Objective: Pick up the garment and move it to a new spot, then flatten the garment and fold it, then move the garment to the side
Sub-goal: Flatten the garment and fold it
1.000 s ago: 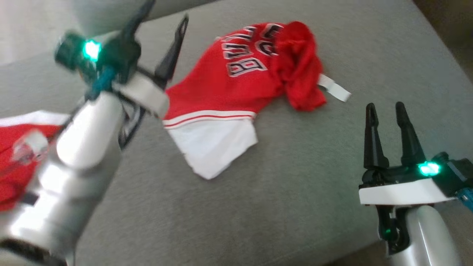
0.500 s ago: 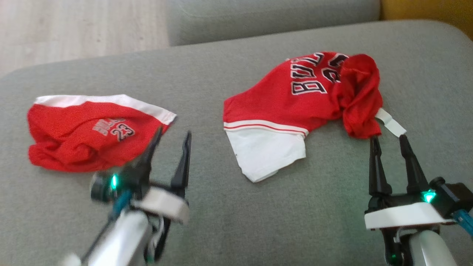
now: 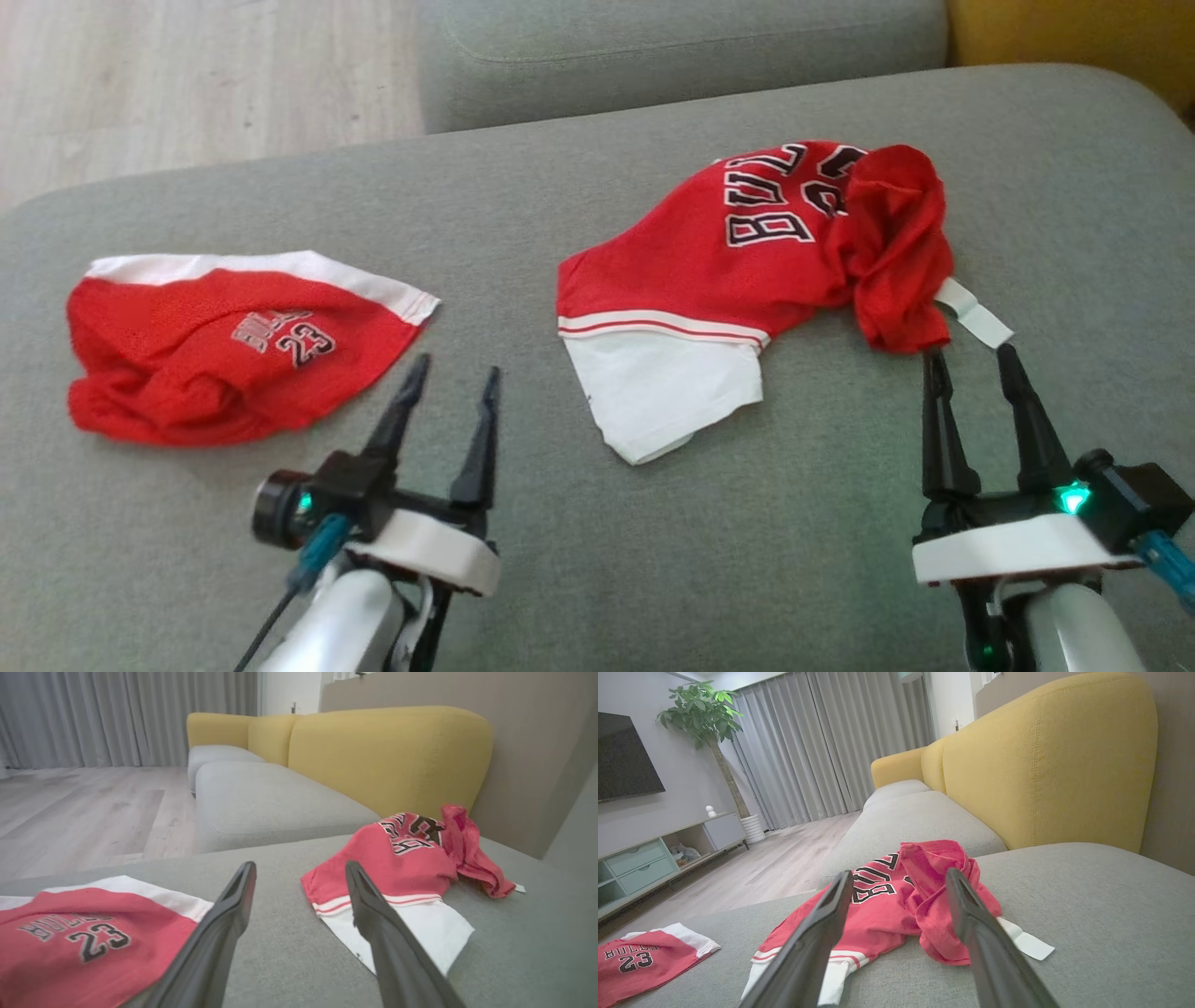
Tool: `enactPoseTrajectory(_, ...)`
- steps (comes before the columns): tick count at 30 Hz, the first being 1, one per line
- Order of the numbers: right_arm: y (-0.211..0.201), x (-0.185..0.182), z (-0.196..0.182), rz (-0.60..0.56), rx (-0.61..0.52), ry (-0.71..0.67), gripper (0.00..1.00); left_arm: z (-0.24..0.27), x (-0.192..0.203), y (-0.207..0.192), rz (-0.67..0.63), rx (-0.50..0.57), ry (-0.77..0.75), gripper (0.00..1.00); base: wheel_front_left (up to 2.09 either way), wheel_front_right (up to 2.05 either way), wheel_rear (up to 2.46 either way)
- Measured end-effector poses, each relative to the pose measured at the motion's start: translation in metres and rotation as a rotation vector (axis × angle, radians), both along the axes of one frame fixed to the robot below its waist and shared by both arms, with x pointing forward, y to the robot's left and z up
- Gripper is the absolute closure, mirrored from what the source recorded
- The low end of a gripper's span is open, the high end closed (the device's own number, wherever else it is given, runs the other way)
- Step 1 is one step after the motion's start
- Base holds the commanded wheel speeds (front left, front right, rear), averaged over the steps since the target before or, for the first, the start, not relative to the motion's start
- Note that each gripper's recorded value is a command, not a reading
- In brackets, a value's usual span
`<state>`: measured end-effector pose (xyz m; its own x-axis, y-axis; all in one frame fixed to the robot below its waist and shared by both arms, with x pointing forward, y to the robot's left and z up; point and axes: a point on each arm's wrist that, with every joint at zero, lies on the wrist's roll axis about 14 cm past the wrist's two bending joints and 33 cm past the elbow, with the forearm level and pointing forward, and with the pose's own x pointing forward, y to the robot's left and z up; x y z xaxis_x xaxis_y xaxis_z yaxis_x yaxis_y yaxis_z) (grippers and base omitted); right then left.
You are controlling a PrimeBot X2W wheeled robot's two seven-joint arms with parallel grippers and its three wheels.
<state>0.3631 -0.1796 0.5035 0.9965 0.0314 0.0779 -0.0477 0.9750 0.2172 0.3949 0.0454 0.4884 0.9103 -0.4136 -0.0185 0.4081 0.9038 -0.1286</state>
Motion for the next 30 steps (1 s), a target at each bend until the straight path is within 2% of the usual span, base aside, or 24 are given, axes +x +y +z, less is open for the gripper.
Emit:
enactPoseTrajectory(9,-0.01,-0.006,-0.007,-0.031,-0.003,0.024,0.0,-0.041,-0.008,-0.053,-0.17,0.051,0.211,0.0,0.0,0.0,0.0)
enactPoseTrajectory(13,-0.013,-0.007,-0.01,-0.044,-0.003,0.036,0.0,-0.067,-0.012,-0.059,-0.204,0.1,0.315,0.0,0.0,0.0,0.0)
enactPoseTrajectory(23,-0.024,-0.007,-0.012,-0.079,-0.005,0.042,0.0,-0.092,-0.014,-0.087,-0.302,0.129,0.424,0.0,0.0,0.0,0.0)
enactPoseTrajectory(30,-0.035,-0.01,-0.012,-0.115,-0.01,0.049,0.0,-0.113,-0.011,-0.104,-0.356,0.189,0.507,0.0,0.0,0.0,0.0)
